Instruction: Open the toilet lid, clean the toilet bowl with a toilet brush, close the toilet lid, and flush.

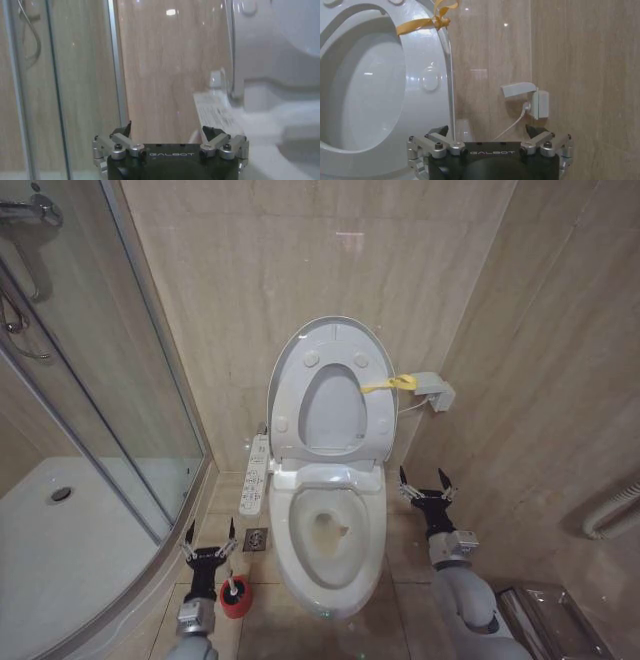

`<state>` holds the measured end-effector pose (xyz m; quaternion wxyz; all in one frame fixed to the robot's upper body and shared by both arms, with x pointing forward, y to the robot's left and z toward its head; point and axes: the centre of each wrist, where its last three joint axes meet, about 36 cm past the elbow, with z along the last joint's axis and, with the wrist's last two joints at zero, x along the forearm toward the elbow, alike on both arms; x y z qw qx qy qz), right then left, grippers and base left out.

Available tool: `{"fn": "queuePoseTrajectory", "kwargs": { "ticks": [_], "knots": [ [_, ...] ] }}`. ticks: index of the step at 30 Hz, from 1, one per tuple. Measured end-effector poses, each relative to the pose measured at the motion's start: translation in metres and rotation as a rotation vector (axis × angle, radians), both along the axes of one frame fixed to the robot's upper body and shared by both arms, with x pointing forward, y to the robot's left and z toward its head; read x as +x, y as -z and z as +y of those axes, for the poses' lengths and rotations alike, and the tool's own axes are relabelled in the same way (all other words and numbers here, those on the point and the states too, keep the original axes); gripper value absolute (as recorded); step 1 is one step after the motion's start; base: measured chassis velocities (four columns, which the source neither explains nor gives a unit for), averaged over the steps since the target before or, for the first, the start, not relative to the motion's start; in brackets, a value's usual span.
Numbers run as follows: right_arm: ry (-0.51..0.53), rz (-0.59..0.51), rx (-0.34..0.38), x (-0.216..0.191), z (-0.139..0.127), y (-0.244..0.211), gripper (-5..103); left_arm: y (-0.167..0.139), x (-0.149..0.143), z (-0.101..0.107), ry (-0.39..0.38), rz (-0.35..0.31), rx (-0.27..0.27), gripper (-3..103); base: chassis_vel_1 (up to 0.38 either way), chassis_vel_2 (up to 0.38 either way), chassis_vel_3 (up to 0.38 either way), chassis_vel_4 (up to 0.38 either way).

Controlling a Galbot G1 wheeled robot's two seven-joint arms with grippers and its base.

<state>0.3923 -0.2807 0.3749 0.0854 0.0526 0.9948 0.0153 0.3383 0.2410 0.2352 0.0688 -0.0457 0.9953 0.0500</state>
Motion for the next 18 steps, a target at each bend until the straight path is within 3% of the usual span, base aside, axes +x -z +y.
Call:
{"fn": "queuePoseTrajectory", "kwargs": {
  "ticks": [4,5,18],
  "knots": [
    [0.0,0.0,0.0,0.0,0.0,0.0,100,0.029,-0.007,-0.007,0.014,0.037,0.01,96,0.0,0.0,0.0,0.0],
    [0.0,0.0,0.0,0.0,0.0,0.0,100,0.037,-0.009,-0.009,0.019,0.047,0.013,86,0.0,0.0,0.0,0.0],
    [0.0,0.0,0.0,0.0,0.0,0.0,100,0.098,-0.03,-0.015,0.031,0.151,0.019,82,0.0,0.0,0.0,0.0]
  ]
}}
